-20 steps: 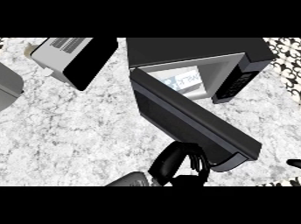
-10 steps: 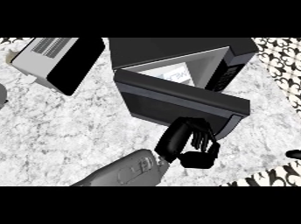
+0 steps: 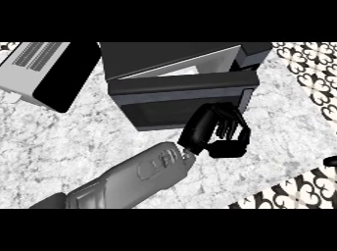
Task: Pick up the milk, place it into the microwave and close the microwave
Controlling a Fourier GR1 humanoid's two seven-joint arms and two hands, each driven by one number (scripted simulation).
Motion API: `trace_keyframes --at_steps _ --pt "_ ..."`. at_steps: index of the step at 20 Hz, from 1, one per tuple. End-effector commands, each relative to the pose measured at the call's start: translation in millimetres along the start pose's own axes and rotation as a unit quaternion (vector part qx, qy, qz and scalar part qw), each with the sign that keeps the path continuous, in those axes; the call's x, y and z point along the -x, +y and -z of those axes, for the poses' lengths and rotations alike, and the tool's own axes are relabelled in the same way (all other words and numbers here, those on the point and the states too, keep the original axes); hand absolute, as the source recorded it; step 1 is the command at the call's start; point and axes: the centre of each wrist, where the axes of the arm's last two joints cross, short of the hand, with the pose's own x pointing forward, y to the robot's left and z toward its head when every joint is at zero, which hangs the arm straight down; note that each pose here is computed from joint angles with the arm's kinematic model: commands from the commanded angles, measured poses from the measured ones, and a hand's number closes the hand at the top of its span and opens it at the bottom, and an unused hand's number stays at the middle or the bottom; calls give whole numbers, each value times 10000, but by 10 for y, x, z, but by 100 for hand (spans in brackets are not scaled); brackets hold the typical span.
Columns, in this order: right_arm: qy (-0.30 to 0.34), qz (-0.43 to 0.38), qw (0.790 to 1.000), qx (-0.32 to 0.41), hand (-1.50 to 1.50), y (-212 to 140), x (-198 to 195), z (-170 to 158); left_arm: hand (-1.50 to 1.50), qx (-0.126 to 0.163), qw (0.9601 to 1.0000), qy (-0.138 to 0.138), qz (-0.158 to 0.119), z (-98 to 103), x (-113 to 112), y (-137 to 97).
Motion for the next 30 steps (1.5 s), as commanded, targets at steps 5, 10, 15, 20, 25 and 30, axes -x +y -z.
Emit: trace_keyframes --at_steps 5,10,15,20,25,30 --pt "-449 476 9961 -587 -150 50 -125 274 150 -347 9993 -111 125 323 -182 165" --pt "-540 473 9938 -850 -150 58 -263 472 150 -485 9985 -185 160 476 -304 235" --pt "-648 815 9866 -1259 -150 192 -302 620 150 -622 9978 -154 140 581 -373 297" --pt "-526 935 9807 -1635 -150 245 -353 688 150 -696 9972 -221 184 652 -430 330" --pt "-706 724 9582 -2675 150 407 -641 973 150 -691 9971 -305 112 666 -478 320" --pt "-849 845 9356 -3321 150 622 -771 1085 150 -767 9967 -229 109 671 -458 330"
